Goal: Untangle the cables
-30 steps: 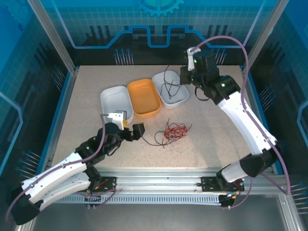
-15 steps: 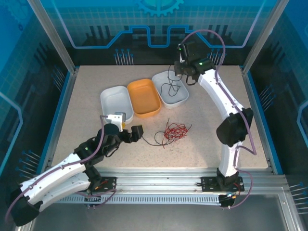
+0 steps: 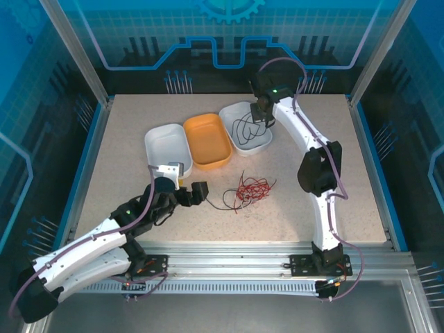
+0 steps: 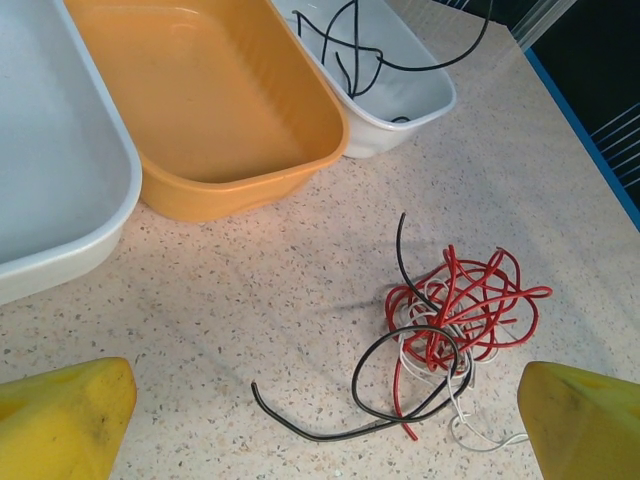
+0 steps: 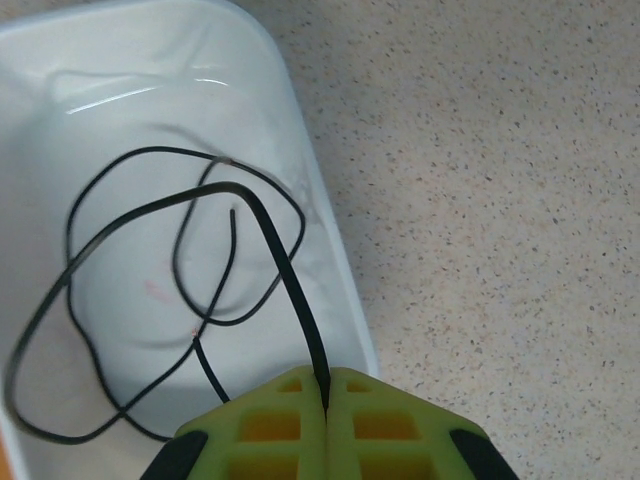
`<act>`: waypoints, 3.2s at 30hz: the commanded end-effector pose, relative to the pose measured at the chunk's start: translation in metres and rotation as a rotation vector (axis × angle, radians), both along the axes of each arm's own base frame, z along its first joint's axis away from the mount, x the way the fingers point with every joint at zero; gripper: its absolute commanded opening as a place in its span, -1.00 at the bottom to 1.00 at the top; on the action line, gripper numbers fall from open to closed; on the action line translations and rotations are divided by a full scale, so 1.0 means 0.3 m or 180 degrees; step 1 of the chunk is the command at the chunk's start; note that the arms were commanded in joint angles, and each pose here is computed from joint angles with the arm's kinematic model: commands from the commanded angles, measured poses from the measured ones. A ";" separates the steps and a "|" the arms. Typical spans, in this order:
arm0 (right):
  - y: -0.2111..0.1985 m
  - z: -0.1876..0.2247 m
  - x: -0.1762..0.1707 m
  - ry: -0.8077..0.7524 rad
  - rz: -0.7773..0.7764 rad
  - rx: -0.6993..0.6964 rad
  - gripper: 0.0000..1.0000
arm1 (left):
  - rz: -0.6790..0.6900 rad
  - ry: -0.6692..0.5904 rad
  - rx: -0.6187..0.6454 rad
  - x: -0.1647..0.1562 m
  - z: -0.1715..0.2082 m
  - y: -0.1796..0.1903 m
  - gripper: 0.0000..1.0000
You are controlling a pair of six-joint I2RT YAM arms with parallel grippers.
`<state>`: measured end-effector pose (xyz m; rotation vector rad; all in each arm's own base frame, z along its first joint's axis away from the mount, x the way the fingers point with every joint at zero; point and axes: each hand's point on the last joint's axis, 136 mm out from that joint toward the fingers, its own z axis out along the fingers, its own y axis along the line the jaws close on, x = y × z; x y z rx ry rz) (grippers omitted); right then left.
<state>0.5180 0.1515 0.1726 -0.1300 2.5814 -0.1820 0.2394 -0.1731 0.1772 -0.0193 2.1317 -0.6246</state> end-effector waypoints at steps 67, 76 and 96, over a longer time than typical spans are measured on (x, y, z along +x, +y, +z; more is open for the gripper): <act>0.060 0.094 -0.359 -0.0528 0.0106 0.0715 0.99 | -0.0691 0.0261 0.0014 -0.005 -0.043 -0.151 0.98; -0.038 0.083 -0.610 -0.0603 -0.0044 0.1104 0.99 | -0.1664 0.0445 0.0795 0.029 -0.146 -0.267 0.48; -0.123 0.068 -0.760 -0.0648 -0.0266 0.1299 0.99 | -0.2288 0.1023 0.0852 0.117 -0.406 -0.367 0.00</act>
